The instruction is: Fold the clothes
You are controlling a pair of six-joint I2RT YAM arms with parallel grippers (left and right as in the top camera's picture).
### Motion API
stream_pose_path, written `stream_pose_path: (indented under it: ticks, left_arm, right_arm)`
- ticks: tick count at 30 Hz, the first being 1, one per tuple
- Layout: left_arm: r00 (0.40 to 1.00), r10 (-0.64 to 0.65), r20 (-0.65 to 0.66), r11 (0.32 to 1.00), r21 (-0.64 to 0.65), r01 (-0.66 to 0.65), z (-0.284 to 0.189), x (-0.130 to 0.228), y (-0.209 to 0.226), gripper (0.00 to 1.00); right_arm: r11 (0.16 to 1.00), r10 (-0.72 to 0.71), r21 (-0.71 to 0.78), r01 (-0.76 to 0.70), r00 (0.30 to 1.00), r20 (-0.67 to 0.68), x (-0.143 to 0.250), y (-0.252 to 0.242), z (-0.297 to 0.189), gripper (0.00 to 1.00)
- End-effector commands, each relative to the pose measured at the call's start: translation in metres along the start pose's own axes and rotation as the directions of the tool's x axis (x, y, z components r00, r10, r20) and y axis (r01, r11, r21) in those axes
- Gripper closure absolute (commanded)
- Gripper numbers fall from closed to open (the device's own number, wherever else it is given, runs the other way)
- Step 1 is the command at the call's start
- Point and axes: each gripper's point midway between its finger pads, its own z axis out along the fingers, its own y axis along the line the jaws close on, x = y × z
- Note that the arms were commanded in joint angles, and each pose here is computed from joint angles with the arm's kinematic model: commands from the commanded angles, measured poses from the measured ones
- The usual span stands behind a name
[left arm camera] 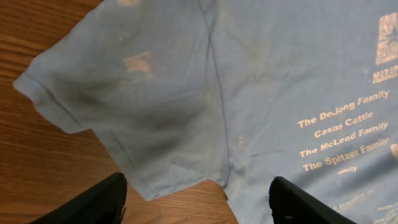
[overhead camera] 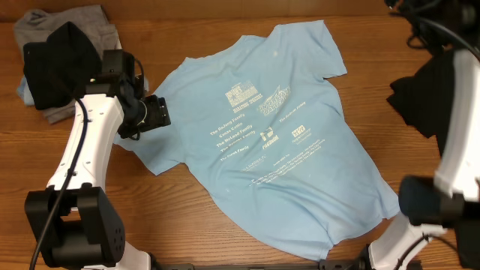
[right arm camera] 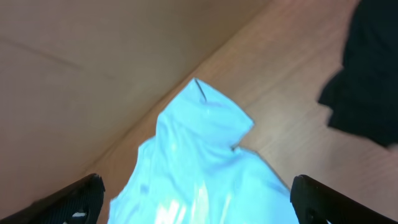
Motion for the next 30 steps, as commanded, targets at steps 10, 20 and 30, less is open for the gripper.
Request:
stream_pose_path:
  ticks: [10,20,30]
  left_arm:
    - [0.998,-0.060,-0.010,0.996,-0.064,0.059,0.000,0.002,0.022,0.14]
    - [0.995,-0.097,0.011,0.989,-0.115,0.098,-0.003,-0.003,0.044,0.12]
    - [0.997,-0.068,-0.019,0.990,-0.125,0.065,0.016,-0.009,0.056,0.19]
  right_arm:
    - [0.991,-0.014,-0.133,0.015,1.000,0.009,0.069,-0.017,-0.164,0.00]
    - [0.998,-0.050,-0.048,0.036,0.934,-0.352,0.222,-0.085,-0.147,0.00]
    - [0.966,0.009,0.199,0.167,0.744,-0.669,0.342,-0.169,-0.098,0.00]
